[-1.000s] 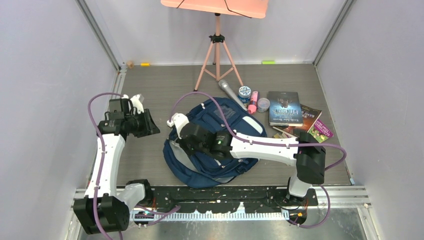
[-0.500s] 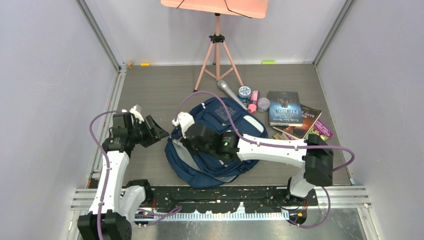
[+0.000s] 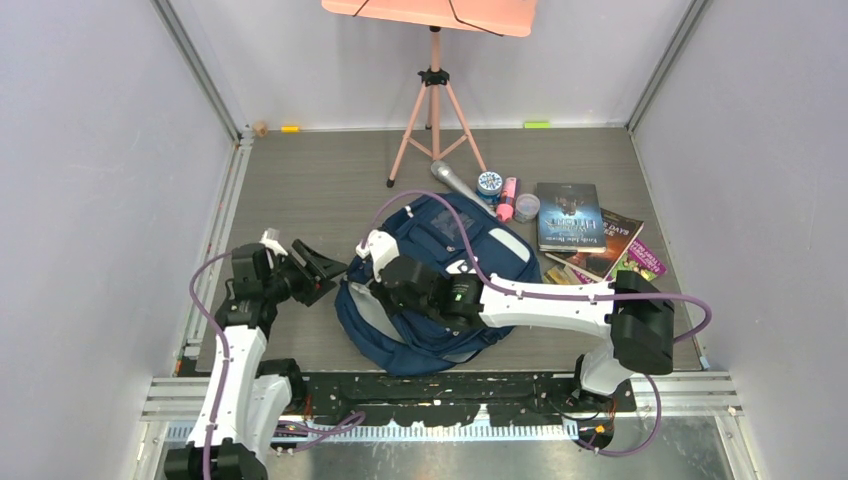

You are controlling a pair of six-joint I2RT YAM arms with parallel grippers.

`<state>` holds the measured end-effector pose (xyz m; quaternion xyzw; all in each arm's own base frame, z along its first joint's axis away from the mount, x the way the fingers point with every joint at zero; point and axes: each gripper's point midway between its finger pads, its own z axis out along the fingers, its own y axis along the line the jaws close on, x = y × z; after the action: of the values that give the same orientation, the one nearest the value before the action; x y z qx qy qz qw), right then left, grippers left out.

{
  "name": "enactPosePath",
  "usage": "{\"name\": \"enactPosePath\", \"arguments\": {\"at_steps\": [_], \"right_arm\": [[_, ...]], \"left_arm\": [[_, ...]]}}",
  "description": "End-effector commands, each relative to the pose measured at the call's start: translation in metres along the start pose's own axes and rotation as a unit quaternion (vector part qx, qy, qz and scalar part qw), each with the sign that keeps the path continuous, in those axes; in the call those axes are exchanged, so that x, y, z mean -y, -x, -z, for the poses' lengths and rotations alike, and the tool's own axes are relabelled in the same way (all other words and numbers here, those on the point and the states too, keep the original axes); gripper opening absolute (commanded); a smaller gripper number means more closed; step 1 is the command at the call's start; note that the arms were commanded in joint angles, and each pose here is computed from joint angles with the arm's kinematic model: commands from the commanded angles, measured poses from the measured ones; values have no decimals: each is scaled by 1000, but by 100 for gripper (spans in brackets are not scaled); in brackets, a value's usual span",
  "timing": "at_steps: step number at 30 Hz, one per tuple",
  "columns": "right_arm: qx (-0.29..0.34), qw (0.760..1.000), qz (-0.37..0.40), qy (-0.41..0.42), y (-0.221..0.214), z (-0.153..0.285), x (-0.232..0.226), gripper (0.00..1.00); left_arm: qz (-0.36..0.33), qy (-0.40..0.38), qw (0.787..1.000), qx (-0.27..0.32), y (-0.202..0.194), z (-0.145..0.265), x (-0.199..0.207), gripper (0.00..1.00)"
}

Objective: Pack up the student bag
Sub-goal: Unzip the student bag at the center of the board.

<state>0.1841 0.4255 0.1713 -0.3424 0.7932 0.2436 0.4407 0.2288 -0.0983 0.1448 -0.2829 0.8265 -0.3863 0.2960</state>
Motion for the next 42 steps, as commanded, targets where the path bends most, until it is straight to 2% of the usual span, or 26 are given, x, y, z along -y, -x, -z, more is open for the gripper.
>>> {"name": "enactPosePath", "arguments": {"at_steps": [1, 8, 15, 19, 29, 37, 42], "right_arm": [[40, 998, -30, -29, 14, -4, 11, 0], [11, 998, -55, -25, -17, -16, 7, 1], [17, 998, -46, -24, -22, -21, 1, 1], [17, 999, -40, -20, -25, -20, -3, 1], [24, 1000, -18, -7, -26, -18, -21, 0], [27, 1000, -3, 4, -26, -18, -35, 1], [29, 999, 10, 9, -27, -18, -43, 1]], "left_arm": [[31, -33, 999, 12, 2, 0, 10, 63], [79, -42, 996, 17, -4, -4, 3, 66], [113, -32, 993, 22, -8, -12, -12, 66], [125, -18, 991, 35, -7, -15, -22, 63], [151, -8, 988, 42, -7, -22, -34, 49], [151, -3, 987, 48, -3, -26, -37, 46], [155, -3, 987, 45, -3, -30, -40, 40]]}}
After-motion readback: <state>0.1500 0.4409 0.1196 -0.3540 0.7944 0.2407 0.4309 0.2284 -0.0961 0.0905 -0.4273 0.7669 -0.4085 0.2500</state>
